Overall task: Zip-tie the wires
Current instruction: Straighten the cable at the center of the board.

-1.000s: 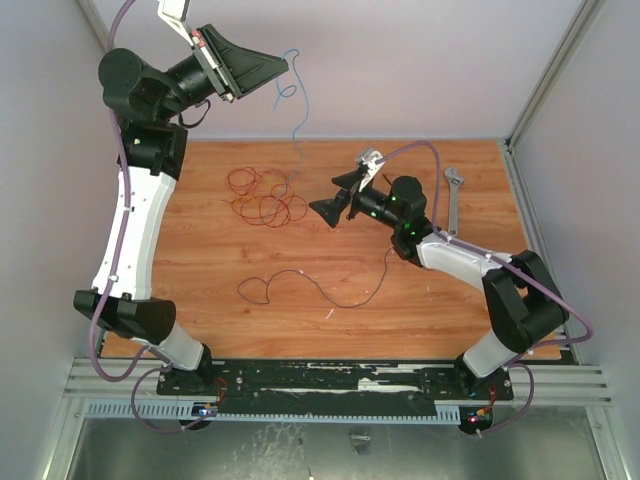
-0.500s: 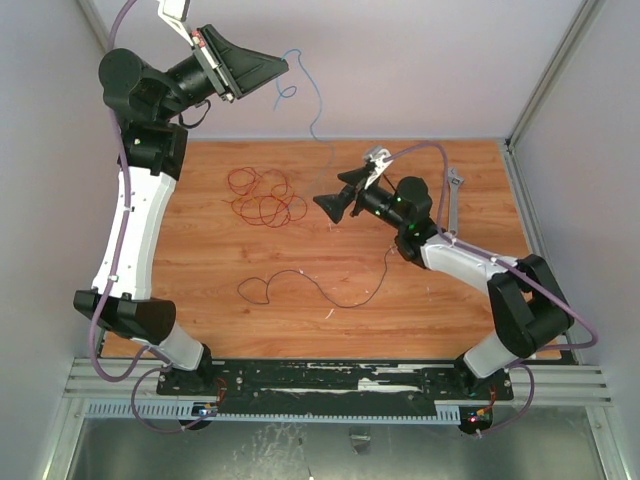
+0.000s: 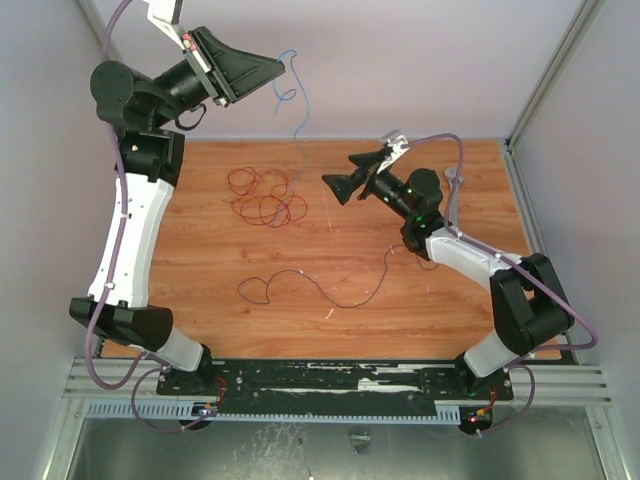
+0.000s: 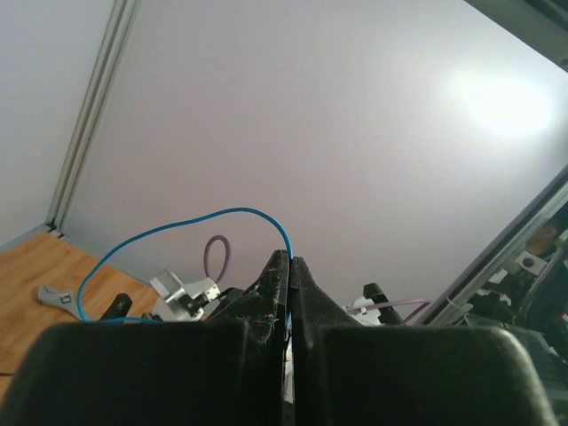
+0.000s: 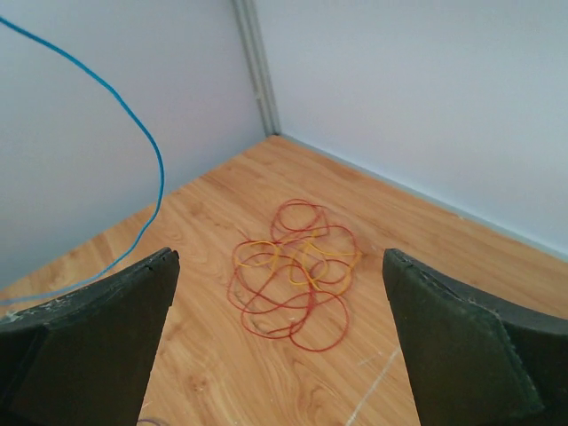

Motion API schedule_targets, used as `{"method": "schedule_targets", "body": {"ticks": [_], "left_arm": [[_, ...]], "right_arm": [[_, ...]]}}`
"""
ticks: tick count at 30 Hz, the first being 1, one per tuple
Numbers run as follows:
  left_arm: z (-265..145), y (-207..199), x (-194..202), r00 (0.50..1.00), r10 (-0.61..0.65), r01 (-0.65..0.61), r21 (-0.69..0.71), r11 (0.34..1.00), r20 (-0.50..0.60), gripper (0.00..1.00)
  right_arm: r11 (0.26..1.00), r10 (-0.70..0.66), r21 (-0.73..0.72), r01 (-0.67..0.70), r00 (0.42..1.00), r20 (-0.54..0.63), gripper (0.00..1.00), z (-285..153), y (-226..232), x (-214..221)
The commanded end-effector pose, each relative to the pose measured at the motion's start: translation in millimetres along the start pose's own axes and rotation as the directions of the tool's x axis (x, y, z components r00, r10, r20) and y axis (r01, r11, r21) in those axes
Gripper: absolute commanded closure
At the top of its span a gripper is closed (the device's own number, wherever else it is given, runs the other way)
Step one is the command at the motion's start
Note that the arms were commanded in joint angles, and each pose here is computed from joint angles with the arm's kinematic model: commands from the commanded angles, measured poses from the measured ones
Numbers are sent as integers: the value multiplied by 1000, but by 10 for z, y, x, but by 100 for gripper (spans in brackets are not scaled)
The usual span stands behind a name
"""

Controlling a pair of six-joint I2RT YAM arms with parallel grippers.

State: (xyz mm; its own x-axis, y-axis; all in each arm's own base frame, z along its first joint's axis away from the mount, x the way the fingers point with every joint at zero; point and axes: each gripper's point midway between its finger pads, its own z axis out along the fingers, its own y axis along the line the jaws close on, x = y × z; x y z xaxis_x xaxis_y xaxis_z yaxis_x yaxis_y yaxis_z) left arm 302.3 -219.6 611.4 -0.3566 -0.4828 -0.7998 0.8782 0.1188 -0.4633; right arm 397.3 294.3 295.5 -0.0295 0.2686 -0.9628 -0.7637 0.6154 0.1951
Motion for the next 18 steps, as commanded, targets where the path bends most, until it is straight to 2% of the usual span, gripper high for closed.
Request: {"method": "schedule_targets", "body": {"ticks": [1,8,18], "left_arm": [[-50,-240,-39,999,37,-38,51,998,3,100],[-52,-238,-36,999,40,-40,49,998,2,100],[-51,-228,-39,999,45,-46,50,998,6,100]], "right_arm": [[987,-4,-159,9,1000,29,1,44,280,-133],[969,-8,-246,17,999,36,1,-140,467,-59],[954,86,-291,-67,995,55,1,95,528,-52]]}}
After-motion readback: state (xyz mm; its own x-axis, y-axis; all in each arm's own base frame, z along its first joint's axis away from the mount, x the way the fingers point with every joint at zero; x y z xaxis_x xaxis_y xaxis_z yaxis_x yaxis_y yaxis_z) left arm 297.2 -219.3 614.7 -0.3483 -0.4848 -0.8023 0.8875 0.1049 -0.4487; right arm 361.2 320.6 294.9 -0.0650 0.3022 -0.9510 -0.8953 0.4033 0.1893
